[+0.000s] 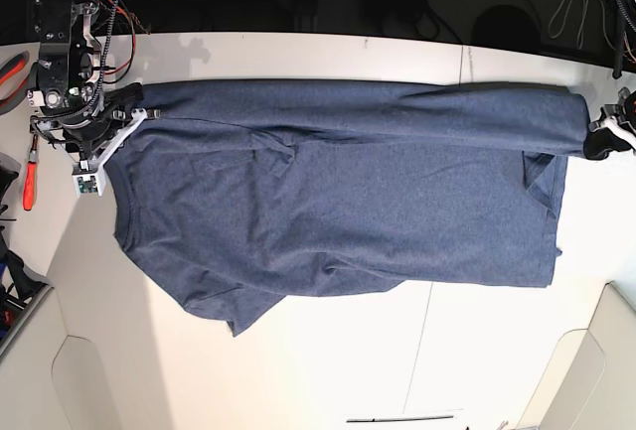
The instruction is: Layout the t-shirt on the table in an organized manner, then fold the t-shirt properly
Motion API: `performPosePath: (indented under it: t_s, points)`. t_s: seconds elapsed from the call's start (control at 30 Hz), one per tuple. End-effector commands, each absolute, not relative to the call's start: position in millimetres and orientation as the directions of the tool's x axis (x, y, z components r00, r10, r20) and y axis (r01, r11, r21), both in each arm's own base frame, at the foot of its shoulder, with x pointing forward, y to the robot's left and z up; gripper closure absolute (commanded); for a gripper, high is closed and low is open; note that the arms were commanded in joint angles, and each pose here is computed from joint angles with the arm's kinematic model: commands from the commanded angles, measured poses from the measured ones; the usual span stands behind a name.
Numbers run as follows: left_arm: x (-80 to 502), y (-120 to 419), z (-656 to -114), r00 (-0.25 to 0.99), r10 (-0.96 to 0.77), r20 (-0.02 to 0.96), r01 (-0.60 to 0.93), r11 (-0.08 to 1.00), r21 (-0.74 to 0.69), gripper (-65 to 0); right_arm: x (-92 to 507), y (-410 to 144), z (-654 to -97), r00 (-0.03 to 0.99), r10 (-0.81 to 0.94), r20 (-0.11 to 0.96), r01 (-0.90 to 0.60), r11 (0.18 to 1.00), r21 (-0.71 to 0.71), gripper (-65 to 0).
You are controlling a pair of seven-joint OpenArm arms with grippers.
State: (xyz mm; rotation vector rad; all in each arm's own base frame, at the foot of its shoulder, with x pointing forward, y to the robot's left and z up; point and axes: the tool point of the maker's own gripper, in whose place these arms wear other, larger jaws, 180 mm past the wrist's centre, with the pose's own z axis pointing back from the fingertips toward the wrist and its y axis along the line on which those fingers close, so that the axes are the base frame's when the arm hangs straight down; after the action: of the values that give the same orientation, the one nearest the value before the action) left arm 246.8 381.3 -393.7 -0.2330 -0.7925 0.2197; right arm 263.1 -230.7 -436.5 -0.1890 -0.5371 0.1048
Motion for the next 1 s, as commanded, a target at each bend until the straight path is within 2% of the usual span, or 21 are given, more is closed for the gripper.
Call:
performPosePath:
  t_s: [0.0, 0.1, 0.2, 0.27, 0.4, 0.57, 0.83, 0.97]
  points:
    - [257.7, 392.9, -371.4, 0.630, 0.276, 0.726, -0.095, 0.955, -0.281, 0.0, 272.6, -236.5, -426.2, 0.834, 0.154, 0.531, -0.038, 0.974, -0.223, -7.3]
    - [261.8, 392.4, -363.2, 0.592, 0.315, 0.742, -0.097, 0.942, -0.322, 0.0, 272.9, -236.4, -426.0, 0.832, 0.154, 0.532, -0.038, 0.974, -0.223, -7.3]
    - [268.9, 387.6, -351.9, 0.538, 0.371, 0.757, -0.086, 0.917, -0.389, -19.4, 273.2, -236.2, -425.8, 0.831, 0.155, 0.534, -0.038, 0.974, -0.223, -7.3]
    - [274.7, 385.8, -344.2, 0.508, 0.395, 0.766, -0.075, 0.905, -0.418, -25.7, 273.2, -236.4, -425.7, 0.831, 0.155, 0.534, -0.038, 0.974, -0.224, -7.3]
    - [282.1, 385.8, -337.9, 0.491, 0.394, 0.777, -0.065, 0.906, -0.419, -25.8, 275.9, -242.0, -420.8, 0.823, 0.180, 0.539, -0.037, 0.963, -0.265, -7.7]
    - [283.0, 384.4, -337.2, 0.495, 0.397, 0.773, -0.061, 0.903, -0.425, -25.7, 288.0, -255.3, -392.0, 0.775, 0.181, 0.605, 0.046, 0.939, -0.340, -11.9]
    - [286.4, 381.7, -311.6, 0.509, 0.375, 0.775, 0.000, 0.900, -0.436, -25.6, 309.2, -228.1, -335.7, 0.649, 0.226, 0.727, 0.000, 0.955, -0.297, -11.9]
    - [277.3, 376.5, -317.5, 0.604, 0.313, 0.733, 0.020, 0.913, -0.406, -25.6, 301.0, -228.6, -343.6, 0.693, 0.218, 0.687, -0.010, 0.956, -0.294, -12.5]
